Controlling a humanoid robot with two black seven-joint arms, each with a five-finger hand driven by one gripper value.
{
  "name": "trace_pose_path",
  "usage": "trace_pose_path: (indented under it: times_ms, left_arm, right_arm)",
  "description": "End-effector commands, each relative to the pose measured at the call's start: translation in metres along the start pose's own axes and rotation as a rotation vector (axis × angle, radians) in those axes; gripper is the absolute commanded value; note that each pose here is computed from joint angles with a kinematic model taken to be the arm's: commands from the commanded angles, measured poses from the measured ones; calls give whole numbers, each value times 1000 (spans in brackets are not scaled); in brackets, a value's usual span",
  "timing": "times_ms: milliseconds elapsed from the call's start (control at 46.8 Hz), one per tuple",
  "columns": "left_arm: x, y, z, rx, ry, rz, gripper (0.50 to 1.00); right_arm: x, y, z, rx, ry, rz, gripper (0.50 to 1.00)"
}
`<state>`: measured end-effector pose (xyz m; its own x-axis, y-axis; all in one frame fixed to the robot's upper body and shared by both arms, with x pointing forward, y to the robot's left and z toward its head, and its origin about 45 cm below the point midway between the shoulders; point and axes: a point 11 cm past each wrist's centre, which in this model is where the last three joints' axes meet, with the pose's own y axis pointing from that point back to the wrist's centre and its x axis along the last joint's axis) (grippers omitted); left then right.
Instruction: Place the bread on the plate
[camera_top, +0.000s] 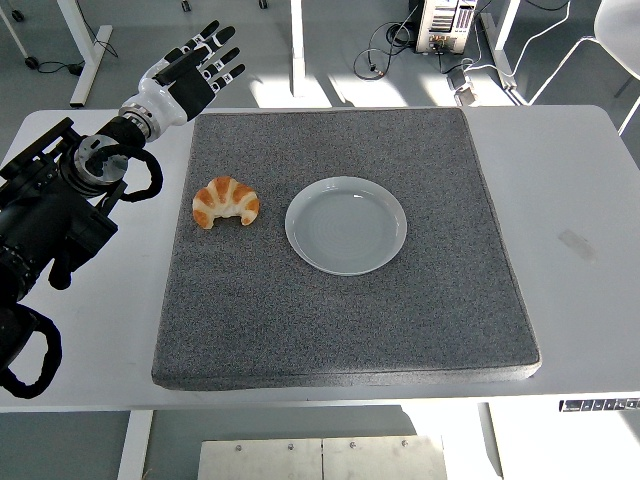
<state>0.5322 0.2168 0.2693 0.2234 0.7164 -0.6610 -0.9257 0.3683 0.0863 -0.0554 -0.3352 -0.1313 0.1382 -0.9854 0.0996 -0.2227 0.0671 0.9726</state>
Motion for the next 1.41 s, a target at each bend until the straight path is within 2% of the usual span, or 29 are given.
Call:
trace_pose_path:
  times_ms: [0, 128, 449, 705, 1154, 1282, 1389]
  left_arm:
    - [2, 0, 3, -4, -11, 29, 984]
    - [7, 0, 3, -1, -14, 79, 984]
    - [0, -3, 6, -8, -8, 52, 984]
    - [-17, -8, 30, -55, 7, 22, 984]
    - [-23, -10, 24, -54, -12, -4, 984]
    - [-38, -12, 10, 8, -133, -70, 983]
    - [-43, -10, 21, 2, -271, -95, 977]
  right_arm:
    - [0, 0, 0, 0, 0, 0, 1000]
    - [0, 0, 0, 0, 0, 0, 1000]
    - [0, 0, 0, 0, 0, 0, 1000]
    - [0, 0, 0, 0, 0, 0, 1000]
    - [0, 0, 0, 0, 0, 0, 1000]
    - [0, 0, 0, 0, 0, 0, 1000]
    - [0, 0, 0, 0, 0, 0, 1000]
